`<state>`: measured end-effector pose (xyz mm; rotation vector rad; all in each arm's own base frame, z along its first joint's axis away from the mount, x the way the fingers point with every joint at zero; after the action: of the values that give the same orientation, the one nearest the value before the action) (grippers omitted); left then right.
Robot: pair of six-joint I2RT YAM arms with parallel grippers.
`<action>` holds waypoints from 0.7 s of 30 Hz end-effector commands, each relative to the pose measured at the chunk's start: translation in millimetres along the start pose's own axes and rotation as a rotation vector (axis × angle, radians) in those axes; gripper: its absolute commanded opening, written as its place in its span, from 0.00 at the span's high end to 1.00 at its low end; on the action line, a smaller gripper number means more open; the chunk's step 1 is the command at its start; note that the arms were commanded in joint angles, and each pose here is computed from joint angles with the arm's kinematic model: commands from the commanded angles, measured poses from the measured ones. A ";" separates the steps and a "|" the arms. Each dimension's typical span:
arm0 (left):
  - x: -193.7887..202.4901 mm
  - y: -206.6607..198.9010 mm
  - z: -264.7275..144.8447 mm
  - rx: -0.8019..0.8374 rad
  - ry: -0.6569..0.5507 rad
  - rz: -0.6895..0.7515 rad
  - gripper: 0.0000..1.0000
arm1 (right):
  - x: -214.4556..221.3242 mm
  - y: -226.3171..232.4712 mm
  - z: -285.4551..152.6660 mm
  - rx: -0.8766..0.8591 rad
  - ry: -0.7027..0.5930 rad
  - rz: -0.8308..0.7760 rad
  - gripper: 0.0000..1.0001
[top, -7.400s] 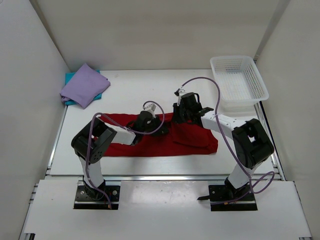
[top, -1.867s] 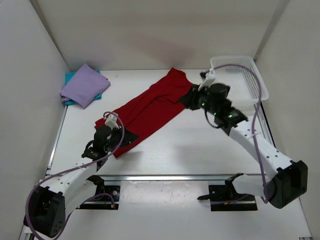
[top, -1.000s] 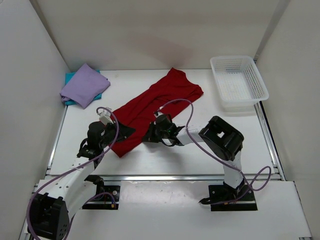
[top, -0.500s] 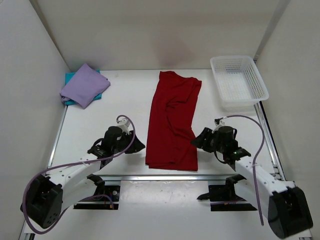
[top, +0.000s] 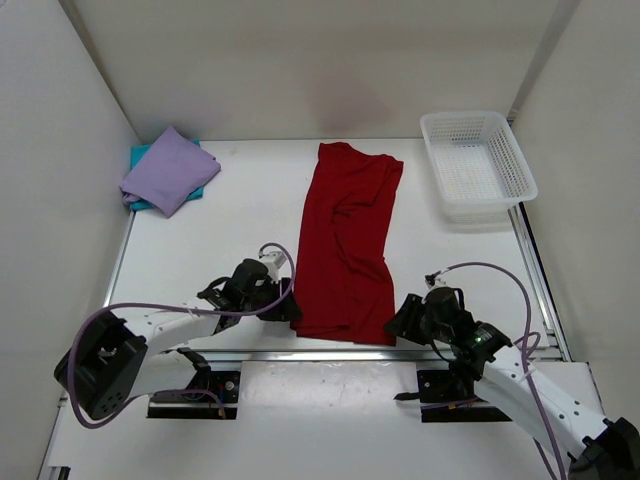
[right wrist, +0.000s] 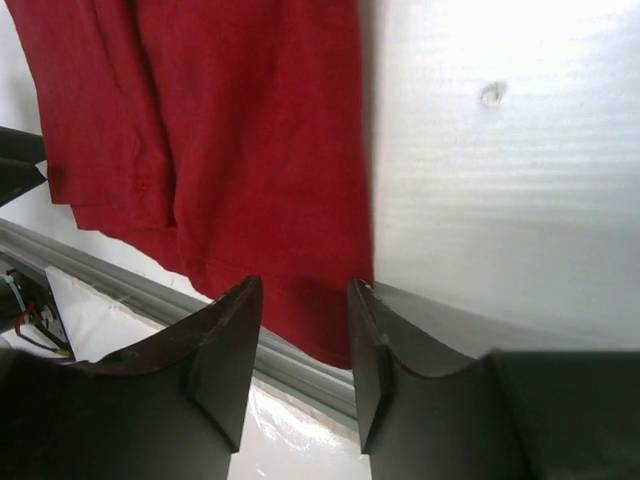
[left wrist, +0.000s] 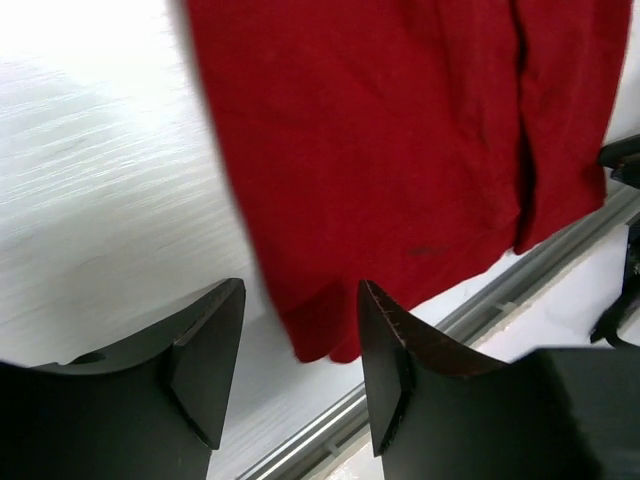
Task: Fold and stack the t-shirts
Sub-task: Grab the bottom of the folded rectangular tshirt with both arms
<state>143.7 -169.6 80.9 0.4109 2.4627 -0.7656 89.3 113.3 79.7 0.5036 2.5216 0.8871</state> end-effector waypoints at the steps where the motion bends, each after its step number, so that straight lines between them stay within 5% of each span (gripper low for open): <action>1: 12.3 -5.7 4.0 0.036 0.077 0.014 0.40 | 8.3 -9.3 -2.3 0.090 0.013 0.061 0.63; 11: 37.2 -16.6 5.7 0.103 0.208 0.054 0.49 | 2.5 -2.8 -17.0 0.136 -0.023 0.047 0.63; 21: 39.3 -12.3 -6.1 0.095 0.178 0.046 0.39 | -0.8 2.3 -35.5 0.213 -0.119 0.037 0.63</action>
<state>117.5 -186.0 81.2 0.5811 2.4893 -0.9264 67.0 100.4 90.5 0.5890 2.6011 0.6239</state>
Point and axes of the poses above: each gripper's point midway between its finger pads, its own z axis out along the fingers, its own y axis along the line the jaws close on, x = y × z, the point moved 8 cm from there along -z, back along the fingers, and after that the axes turned 9 degrees about z, right-handed, at the moved point
